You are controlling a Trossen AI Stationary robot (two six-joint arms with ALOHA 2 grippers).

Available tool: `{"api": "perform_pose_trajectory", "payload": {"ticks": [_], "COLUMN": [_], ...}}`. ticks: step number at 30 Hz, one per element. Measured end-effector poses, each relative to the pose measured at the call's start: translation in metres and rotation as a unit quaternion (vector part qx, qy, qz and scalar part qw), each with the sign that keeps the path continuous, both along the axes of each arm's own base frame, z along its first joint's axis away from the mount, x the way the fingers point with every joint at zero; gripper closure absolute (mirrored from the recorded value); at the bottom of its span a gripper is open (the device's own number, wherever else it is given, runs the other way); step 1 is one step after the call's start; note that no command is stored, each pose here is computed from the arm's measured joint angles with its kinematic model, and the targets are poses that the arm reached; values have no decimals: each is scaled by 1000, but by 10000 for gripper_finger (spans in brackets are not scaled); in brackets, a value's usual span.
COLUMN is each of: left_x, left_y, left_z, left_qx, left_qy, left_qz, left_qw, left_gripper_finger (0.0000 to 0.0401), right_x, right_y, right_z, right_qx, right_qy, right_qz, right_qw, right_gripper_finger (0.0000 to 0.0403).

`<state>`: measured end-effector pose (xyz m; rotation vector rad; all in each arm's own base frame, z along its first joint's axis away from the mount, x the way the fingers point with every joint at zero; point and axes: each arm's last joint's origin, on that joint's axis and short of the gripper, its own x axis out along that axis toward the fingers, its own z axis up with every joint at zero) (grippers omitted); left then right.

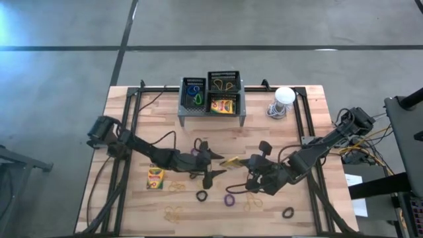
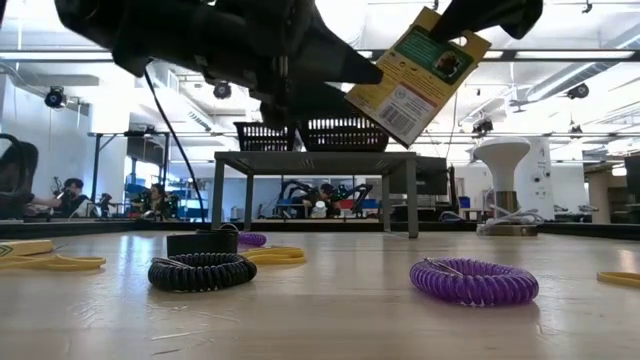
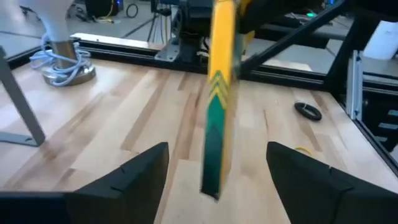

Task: Pick & Place Office Desk Supplies
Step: Put the crayon box into the bottom black bin on the shelf

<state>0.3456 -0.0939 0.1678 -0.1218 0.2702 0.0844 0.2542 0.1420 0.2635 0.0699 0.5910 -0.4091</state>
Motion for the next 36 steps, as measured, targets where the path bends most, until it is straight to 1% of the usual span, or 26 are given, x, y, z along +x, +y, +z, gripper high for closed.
{"api": "perform_pose_trajectory", "payload": {"ticks": [3, 7, 12, 16, 20, 21, 23, 25, 27, 29, 31, 33, 36], "left_x": [2, 3, 2, 2, 2, 2, 2, 1, -1, -5, -9, -13, -17], "left_y": [-1, -1, -1, -4, -5, -5, -5, -7, -11, -18, -24, -31, -38], "left_z": [3, 3, 1, 3, 3, 3, 3, 2, 2, 2, 2, 2, 3], "left_qx": [1, 3, 8, 24, 32, 38, 55, 90, 149, 220, 287, 335, 385], "left_qy": [1, 0, 10, 6, 10, 11, 12, 15, 22, 34, 49, 58, 68], "left_qz": [0, -1, -6, -21, -30, -32, -35, -25, -10, 13, 28, 32, 31], "left_qw": [1000, 1000, 1000, 999, 999, 999, 998, 996, 989, 975, 956, 940, 920], "left_gripper_finger": [137, 176, 245, 308, 367, 373, 373, 373, 372, 363, 356, 354, 357], "right_x": [1, 5, 9, 9, 8, 7, 5, 1, -4, -8, -13, -17, -20], "right_y": [0, 3, 6, 6, 6, 6, 5, 4, 4, 5, 9, 13, 17], "right_z": [2, 6, 11, 11, 12, 13, 16, 19, 21, 20, 16, 9, -10], "right_qx": [0, -4, -18, -23, -11, -4, 18, 53, 92, 123, 144, 165, 201], "right_qy": [-3, -23, -41, -40, -36, -34, -34, -34, -25, -10, 1, 3, 3], "right_qz": [2, 18, 41, 45, 57, 64, 73, 73, 73, 73, 66, 53, 26], "right_qw": [1000, 1000, 998, 998, 998, 997, 997, 995, 993, 990, 987, 985, 979], "right_gripper_finger": [394, 394, 394, 394, 394, 392, 384, 369, 350, 327, 304, 283, 253]}}
